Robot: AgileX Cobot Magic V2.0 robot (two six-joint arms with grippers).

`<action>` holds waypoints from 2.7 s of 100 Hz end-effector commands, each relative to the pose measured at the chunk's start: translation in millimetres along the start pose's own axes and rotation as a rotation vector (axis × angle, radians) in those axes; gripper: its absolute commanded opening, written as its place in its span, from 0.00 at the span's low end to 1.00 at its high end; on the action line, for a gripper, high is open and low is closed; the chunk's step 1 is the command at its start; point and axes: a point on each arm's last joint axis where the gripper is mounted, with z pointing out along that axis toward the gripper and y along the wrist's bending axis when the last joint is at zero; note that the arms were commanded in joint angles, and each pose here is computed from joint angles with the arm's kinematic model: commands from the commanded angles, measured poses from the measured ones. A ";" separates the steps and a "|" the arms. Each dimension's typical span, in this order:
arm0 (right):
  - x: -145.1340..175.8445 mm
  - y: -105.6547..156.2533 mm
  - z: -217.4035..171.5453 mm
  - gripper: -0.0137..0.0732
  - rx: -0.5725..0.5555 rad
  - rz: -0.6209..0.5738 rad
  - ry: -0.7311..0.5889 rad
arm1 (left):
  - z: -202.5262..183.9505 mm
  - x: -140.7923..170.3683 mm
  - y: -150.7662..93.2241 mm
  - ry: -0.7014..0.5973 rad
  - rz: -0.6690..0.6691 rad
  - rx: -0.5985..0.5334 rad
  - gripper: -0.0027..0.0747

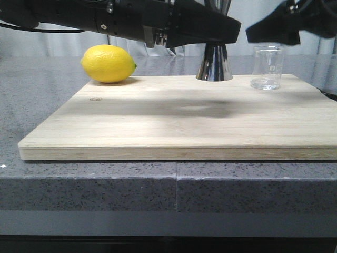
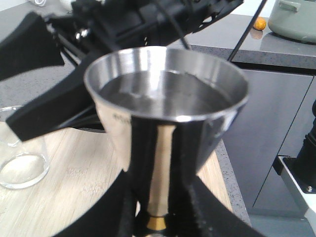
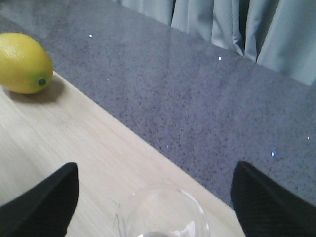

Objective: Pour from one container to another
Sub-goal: 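Lower the filled jigger back onto the board with the left gripper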

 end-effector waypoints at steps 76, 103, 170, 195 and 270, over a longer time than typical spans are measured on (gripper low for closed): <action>-133.8 52.5 -100.1 0.82 0.038 -0.191 -0.435 | -53.7 -27.8 12.0 -0.104 0.149 -0.065 0.01; -134.4 54.0 -101.5 0.81 0.028 -0.166 -0.430 | -53.0 -11.3 14.6 -0.115 0.130 -0.082 0.01; -134.2 54.1 -101.5 0.81 0.027 -0.168 -0.428 | -48.3 9.9 22.7 -0.127 0.102 -0.099 0.01; -134.2 54.0 -101.4 0.81 0.028 -0.168 -0.427 | -43.6 29.3 30.1 -0.112 0.050 -0.093 0.01; -133.5 52.6 -101.1 0.81 0.043 -0.165 -0.417 | -42.6 34.5 29.1 -0.080 0.054 -0.071 0.01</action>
